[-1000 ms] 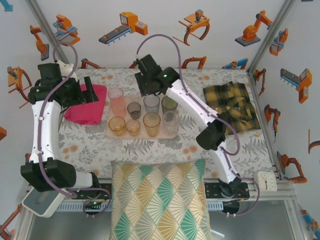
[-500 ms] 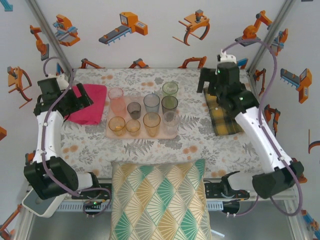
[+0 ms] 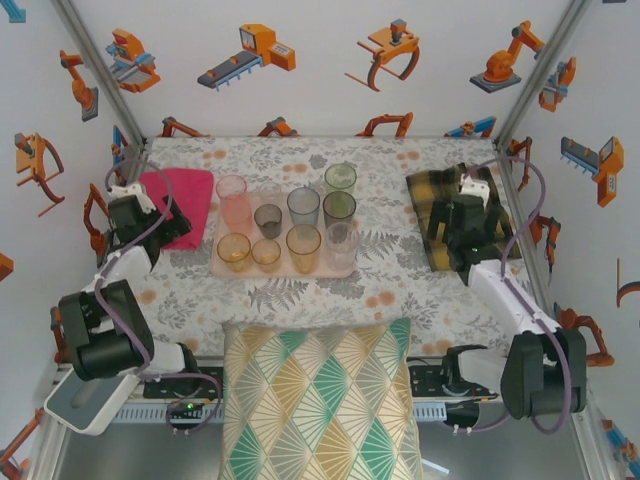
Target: Place the glasses into the tray
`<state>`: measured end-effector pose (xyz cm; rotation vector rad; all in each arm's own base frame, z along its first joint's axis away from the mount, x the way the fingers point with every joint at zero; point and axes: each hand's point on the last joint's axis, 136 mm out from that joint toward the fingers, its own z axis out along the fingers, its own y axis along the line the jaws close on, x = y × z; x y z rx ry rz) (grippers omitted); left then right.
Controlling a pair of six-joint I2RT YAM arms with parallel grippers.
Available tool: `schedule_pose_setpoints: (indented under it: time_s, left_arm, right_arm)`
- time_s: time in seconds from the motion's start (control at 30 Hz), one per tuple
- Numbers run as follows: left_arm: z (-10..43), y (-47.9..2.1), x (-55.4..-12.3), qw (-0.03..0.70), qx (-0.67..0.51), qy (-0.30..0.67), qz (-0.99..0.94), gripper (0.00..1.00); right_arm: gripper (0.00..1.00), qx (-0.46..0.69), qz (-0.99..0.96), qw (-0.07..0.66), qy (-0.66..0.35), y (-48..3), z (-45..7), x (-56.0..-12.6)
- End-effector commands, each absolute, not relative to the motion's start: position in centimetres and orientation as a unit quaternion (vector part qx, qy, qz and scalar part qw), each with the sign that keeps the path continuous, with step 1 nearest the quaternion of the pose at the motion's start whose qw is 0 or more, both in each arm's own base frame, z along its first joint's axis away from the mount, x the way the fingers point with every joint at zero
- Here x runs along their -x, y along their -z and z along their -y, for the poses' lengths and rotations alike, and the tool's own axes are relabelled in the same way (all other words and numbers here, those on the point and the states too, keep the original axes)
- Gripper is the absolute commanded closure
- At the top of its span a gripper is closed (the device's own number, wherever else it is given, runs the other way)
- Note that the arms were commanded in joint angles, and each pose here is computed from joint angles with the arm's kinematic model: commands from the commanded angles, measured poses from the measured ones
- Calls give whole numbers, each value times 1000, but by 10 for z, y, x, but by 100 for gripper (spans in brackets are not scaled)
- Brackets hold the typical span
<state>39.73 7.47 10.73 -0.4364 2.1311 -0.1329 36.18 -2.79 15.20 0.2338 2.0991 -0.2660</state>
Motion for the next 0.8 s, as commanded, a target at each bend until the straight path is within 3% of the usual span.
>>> schedule_pose_setpoints:
  time_s: [0.0, 0.27, 0.77]
  left_arm:
    - [-75, -142, -417, 541, 166, 65, -822, 3]
    - [-9, -135, -387, 573, 34, 58, -817, 3]
    - [-25, -96, -380, 600, 80, 9, -796, 3]
  right_arm:
    - [1, -110, -824, 545, 107, -169, 33, -379]
    - [1, -127, -808, 564, 116, -130, 44, -367]
    - [1, -109, -794, 587, 111, -109, 47, -375]
